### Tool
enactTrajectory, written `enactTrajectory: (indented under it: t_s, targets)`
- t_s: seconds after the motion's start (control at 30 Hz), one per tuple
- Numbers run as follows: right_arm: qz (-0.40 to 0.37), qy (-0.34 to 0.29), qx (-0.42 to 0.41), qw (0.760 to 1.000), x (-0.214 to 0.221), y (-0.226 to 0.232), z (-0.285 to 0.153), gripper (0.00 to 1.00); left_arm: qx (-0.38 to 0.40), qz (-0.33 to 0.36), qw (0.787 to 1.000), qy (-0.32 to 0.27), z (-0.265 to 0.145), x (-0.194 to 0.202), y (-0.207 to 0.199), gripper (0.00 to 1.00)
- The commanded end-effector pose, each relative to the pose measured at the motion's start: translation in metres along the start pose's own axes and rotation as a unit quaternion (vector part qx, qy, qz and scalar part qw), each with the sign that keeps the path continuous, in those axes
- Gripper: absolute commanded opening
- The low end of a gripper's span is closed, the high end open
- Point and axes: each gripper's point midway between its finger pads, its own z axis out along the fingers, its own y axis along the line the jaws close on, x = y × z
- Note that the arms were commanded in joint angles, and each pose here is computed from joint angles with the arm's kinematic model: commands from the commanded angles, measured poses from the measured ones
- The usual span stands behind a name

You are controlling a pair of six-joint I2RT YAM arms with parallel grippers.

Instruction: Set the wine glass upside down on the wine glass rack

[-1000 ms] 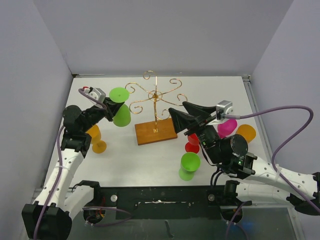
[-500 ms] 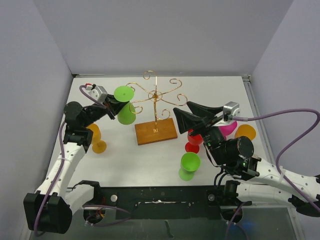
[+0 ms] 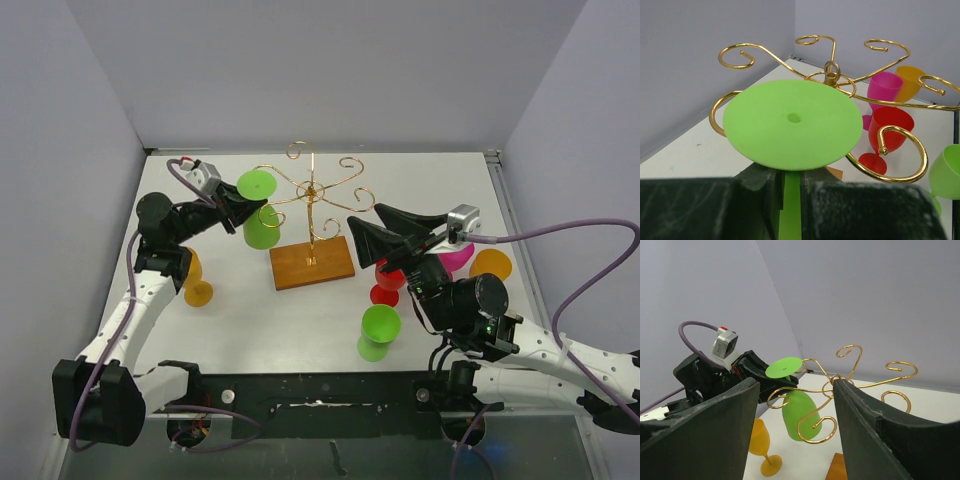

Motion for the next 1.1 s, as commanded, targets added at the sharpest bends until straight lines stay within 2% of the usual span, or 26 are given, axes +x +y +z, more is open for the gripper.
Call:
enactTrajectory:
  t_s: [0.0, 0.63, 0.83, 1.07]
  targets:
    - [0.016, -0.034, 0.005, 0.999, -0.024, -0.002, 0.000, 0.61, 0.025, 0.044, 0.998, -0.043, 0.008, -0.038, -0.007, 0.00]
    - [0.016, -0.036, -0.002, 0.999, -0.025, 0.003, 0.005, 0.61, 0.035, -0.007, 0.999, -0.018, 0.032, -0.021, 0.000, 0.00]
    - [0.020, -0.036, -0.005, 0.999, -0.025, 0.004, 0.004, 0.61, 0.000, -0.025, 1.000, -0.005, 0.040, -0.011, 0.012, 0.00]
    - [0.024, -0.035, -0.009, 0.999, -0.024, 0.006, 0.004, 0.61, -0.045, -0.039, 0.998, -0.020, 0.042, -0.015, 0.023, 0.00]
